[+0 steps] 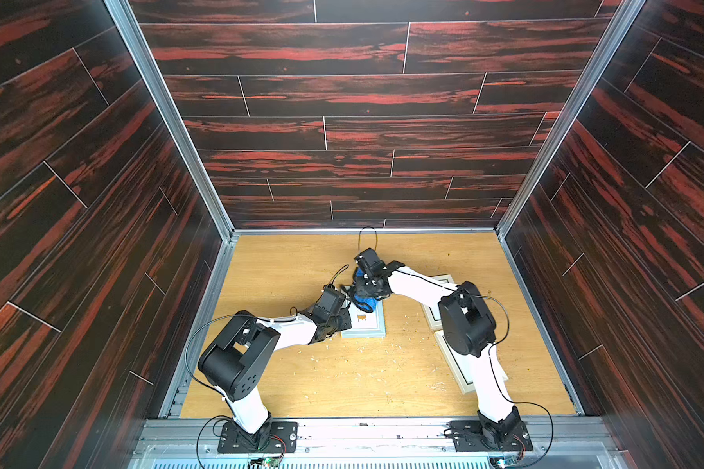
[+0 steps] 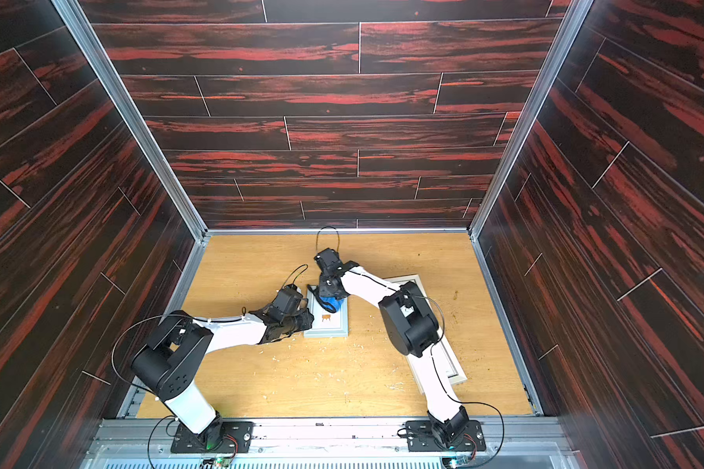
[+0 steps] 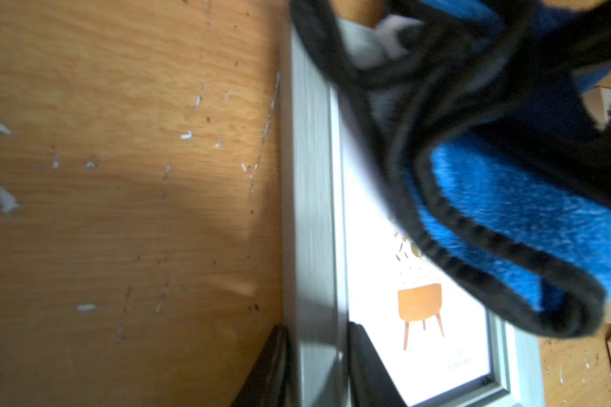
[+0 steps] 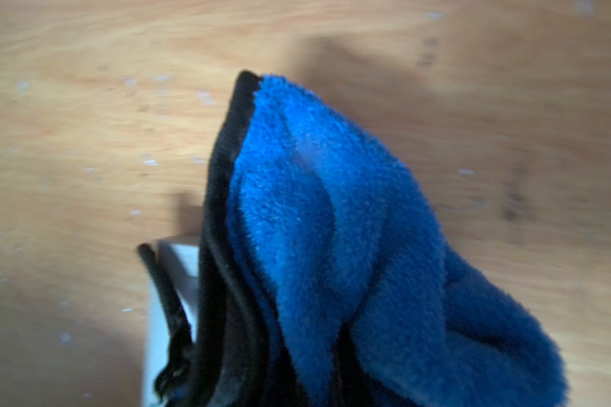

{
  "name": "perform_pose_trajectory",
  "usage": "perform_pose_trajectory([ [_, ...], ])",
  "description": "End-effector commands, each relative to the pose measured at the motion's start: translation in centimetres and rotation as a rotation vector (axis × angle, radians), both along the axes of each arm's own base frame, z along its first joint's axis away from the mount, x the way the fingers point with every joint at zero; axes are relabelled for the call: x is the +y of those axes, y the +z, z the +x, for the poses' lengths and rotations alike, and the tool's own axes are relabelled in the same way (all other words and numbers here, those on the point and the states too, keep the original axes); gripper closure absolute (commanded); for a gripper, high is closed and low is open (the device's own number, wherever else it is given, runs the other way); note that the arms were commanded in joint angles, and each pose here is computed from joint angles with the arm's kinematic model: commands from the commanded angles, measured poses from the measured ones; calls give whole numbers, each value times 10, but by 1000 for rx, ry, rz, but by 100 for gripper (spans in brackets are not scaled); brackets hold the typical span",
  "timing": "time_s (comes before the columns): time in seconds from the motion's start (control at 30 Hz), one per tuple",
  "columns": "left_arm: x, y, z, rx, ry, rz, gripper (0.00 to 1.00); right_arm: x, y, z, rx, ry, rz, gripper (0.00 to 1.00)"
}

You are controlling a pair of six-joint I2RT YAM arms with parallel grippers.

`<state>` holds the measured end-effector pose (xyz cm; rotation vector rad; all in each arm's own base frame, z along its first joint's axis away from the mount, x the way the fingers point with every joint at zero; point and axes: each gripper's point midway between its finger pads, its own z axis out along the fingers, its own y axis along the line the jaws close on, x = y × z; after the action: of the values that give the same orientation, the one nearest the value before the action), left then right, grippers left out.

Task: Wipe the picture frame with a cloth
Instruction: Wipe the dirt from the picture frame.

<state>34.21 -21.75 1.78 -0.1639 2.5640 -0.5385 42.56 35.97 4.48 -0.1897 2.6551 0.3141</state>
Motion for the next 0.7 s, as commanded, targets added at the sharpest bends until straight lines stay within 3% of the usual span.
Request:
perform_pose_trajectory([
  [0.0, 48, -69, -75, 337, 21, 193, 77, 4, -20, -8, 31, 8, -70, 100],
  [0.17, 50, -70, -77, 336, 27, 197, 77, -55, -16, 10, 28, -92, -65, 100],
  [0.3, 51, -72, -76, 338, 35, 200, 77, -56, -1, 3, 10, -70, -53, 100],
  [0.57, 53, -68, -70, 319, 45, 217, 76, -65, -12, -83, 62, 5, -81, 100],
  [0.67, 51, -68, -69, 314, 44, 209, 76, -66, -15, -105, 97, 28, -35, 100],
])
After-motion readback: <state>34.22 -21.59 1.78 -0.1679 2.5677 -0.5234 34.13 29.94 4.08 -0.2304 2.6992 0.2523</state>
